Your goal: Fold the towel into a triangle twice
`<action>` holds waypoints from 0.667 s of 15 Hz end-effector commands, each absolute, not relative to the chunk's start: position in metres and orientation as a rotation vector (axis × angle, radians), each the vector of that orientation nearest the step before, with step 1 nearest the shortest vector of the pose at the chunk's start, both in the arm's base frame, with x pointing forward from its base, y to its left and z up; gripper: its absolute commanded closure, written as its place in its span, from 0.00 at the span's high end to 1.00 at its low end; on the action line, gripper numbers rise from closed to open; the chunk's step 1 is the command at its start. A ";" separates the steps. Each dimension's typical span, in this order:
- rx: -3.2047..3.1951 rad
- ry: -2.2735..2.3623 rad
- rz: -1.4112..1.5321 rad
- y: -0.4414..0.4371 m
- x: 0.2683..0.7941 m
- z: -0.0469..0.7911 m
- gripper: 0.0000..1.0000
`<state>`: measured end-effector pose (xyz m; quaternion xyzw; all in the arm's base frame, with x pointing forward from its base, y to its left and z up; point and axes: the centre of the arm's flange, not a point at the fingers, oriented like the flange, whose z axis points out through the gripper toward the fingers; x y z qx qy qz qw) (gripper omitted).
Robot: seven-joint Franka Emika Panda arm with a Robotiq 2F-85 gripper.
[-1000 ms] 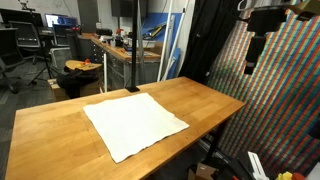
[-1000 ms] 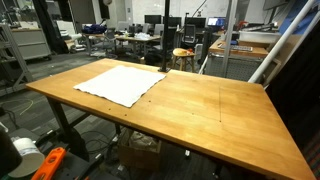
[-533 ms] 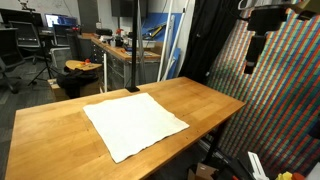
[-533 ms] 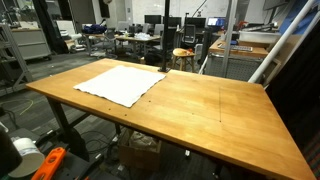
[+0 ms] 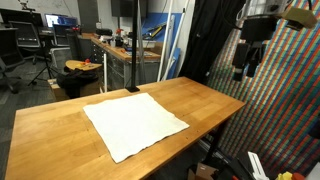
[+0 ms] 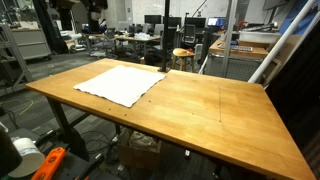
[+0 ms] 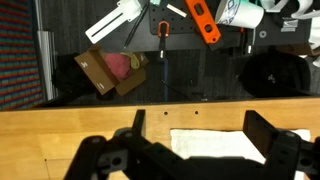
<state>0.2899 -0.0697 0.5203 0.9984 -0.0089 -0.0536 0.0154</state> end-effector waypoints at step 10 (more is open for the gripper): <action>3.288 -1.000 -0.124 -0.047 0.334 0.461 1.00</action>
